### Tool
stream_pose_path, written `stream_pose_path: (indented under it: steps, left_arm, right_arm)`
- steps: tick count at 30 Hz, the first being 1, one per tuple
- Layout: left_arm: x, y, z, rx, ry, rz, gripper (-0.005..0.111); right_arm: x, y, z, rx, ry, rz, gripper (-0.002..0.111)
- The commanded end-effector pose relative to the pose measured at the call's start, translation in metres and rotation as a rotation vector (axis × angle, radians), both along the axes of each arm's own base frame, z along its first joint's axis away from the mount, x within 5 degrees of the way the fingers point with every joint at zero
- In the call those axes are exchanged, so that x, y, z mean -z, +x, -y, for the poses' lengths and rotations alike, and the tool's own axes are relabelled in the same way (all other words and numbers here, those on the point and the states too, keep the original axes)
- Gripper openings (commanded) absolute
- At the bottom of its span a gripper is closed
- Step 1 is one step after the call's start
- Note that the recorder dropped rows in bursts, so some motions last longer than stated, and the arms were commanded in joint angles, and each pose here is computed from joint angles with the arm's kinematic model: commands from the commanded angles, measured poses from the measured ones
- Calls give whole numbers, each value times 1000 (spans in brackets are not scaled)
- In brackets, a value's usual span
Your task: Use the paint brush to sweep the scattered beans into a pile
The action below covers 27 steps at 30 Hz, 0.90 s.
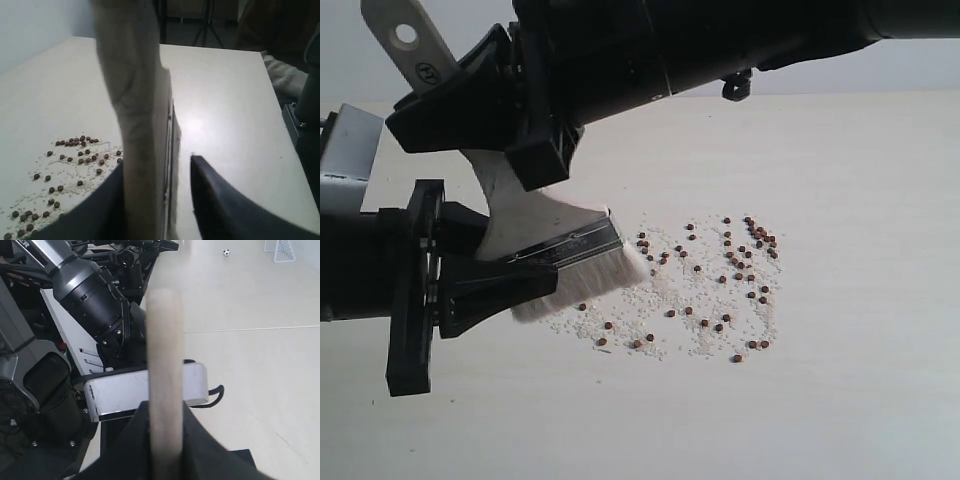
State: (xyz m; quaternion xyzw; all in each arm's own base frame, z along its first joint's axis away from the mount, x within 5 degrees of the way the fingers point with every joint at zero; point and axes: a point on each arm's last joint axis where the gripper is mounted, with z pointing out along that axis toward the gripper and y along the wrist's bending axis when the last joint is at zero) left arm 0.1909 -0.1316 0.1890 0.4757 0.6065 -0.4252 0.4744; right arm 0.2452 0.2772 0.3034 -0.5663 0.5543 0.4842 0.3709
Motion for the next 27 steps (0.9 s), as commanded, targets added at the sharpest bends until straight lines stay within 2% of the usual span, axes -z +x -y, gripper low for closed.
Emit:
stream_pose_path:
  steps: [1, 8, 13, 27]
  left_arm:
    - [-4, 1, 1, -9, -27, -9, 53]
    - [-5, 4, 0, -44, -47, -66, 54]
    - [-3, 2, 0, -24, -35, -81, 54]
    - [-2, -1, 0, 4, -16, -80, 54]
  right_arm:
    - [-3, 3, 0, 26, 7, 1, 0]
    - [-1, 7, 1, 68, -12, 21, 0]
    - [1, 10, 3, 88, -37, 43, 0]
    - [-4, 32, 32, 154, -24, 40, 0]
